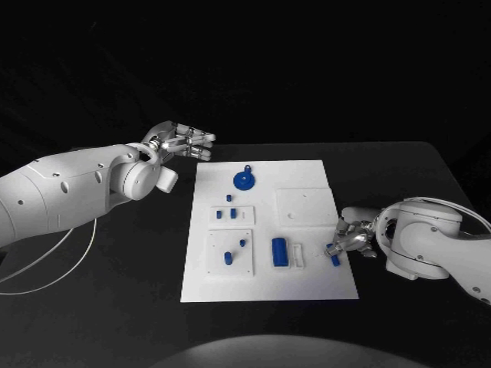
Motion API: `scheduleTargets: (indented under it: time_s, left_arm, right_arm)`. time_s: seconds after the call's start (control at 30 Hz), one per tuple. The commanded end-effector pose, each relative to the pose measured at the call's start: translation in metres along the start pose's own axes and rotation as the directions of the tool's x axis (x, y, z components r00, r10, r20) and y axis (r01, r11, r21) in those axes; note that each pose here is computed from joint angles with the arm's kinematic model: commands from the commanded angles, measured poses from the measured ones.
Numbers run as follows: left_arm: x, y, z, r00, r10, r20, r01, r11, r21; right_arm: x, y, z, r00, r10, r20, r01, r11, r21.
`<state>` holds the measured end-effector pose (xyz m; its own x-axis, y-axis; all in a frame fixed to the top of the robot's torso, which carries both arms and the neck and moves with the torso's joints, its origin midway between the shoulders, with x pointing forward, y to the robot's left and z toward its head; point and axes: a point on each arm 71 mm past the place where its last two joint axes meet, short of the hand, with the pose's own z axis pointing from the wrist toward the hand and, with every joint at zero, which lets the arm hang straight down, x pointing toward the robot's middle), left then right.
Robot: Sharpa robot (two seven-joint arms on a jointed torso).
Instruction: Assemble the parts on the task board
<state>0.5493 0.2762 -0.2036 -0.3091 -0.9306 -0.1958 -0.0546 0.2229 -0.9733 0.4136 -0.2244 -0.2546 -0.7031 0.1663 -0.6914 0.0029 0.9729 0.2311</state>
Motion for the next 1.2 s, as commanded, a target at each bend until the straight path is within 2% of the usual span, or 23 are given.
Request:
scheduleTargets:
  time_s: [0.03,0.27,0.57,1.2]
  left_arm:
    - [0.0016,-0.0012,0.0001,1.0,-0.002,-0.008,0.002,1.0,0.012]
    - [0.002,-0.0012,0.0004,1.0,-0.003,-0.009,0.003,1.0,0.011]
    - [0.0023,-0.0011,0.0004,1.0,-0.003,-0.012,0.003,1.0,0.008]
    - [0.002,-0.0006,0.0003,1.0,-0.003,-0.014,0.003,1.0,0.003]
  right_arm:
    - [0.025,-0.002,0.005,0.99,0.088,-0.108,-0.086,0.996,0.02]
    - [0.021,0.009,0.001,0.969,0.214,-0.126,-0.218,0.976,-0.015]
    - [0.016,0.017,0.0,0.947,0.295,-0.125,-0.3,0.954,-0.024]
    - [0.01,0.032,0.002,0.936,0.328,-0.125,-0.336,0.941,-0.049]
